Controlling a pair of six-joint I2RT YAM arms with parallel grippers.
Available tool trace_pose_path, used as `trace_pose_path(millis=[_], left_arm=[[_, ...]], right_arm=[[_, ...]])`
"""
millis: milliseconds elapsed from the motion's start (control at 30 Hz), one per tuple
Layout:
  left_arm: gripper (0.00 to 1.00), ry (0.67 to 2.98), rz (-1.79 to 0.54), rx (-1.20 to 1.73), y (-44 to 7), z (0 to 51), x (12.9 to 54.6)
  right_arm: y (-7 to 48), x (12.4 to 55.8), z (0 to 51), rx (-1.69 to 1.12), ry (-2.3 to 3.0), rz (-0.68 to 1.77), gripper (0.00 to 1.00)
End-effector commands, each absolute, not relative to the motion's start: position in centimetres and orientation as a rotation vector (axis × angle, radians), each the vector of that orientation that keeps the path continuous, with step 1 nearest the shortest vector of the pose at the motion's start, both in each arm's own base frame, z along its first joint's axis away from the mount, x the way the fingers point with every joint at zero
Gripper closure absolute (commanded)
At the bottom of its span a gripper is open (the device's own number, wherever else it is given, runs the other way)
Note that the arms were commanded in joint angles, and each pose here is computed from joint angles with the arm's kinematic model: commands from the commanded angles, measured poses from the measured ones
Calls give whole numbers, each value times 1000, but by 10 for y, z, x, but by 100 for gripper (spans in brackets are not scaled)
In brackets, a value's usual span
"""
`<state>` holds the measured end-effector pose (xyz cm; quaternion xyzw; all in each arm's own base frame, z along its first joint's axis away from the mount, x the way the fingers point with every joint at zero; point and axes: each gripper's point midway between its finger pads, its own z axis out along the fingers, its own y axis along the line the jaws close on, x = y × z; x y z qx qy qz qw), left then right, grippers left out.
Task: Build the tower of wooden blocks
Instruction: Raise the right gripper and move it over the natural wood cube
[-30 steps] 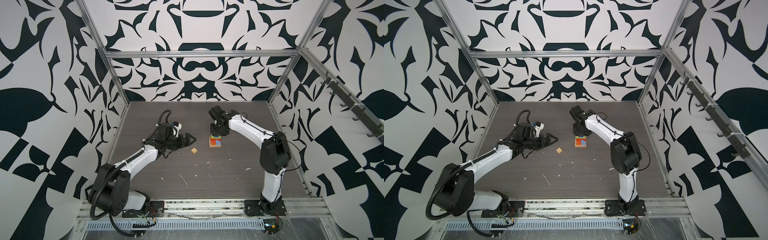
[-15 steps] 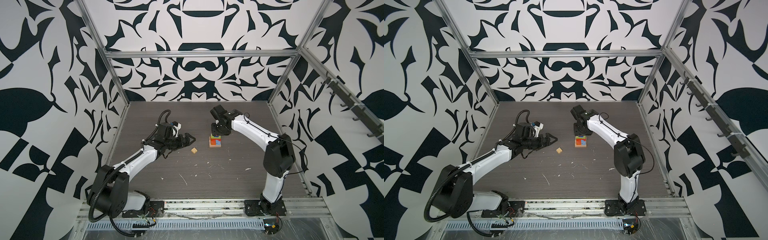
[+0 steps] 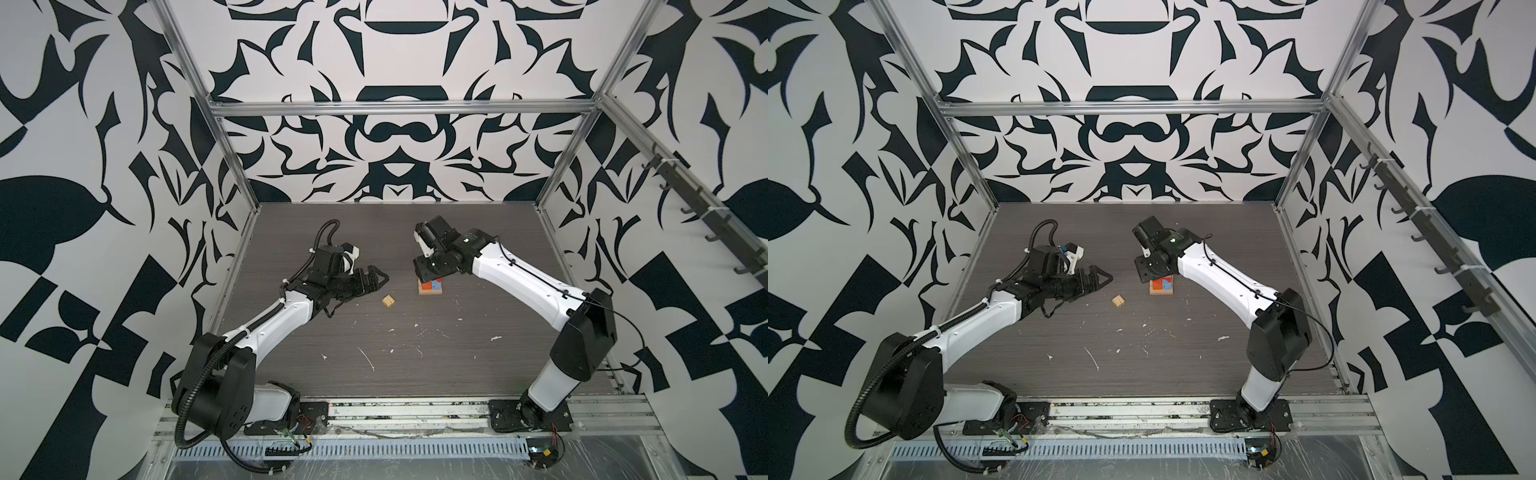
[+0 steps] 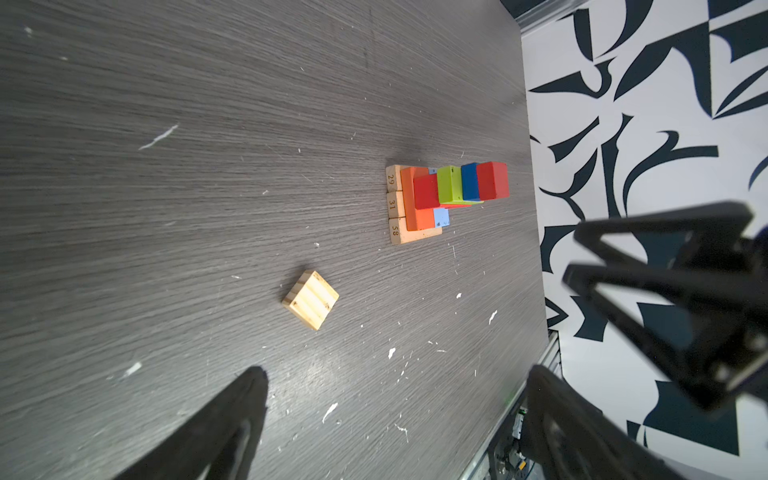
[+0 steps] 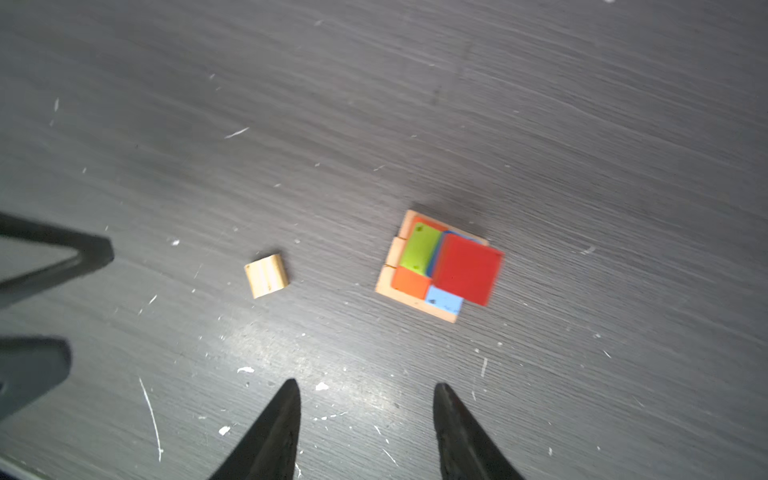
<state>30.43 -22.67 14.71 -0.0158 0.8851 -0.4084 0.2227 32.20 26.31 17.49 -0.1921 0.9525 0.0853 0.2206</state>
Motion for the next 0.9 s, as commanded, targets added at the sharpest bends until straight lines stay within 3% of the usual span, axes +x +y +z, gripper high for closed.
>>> trace_pose_path(millis=[0,300,867], left_arm=[[1,2418,-1121,-108,-216,152,307],[1,2378,-1155,-193,-193,160,303],[0,2392,-1109,-211,-180,153,291]], right_arm=[[285,316,171,-660,2578,252,44],[326,306,133,-855,2581,231,46],[358,313,78,-914,2631,266,52]])
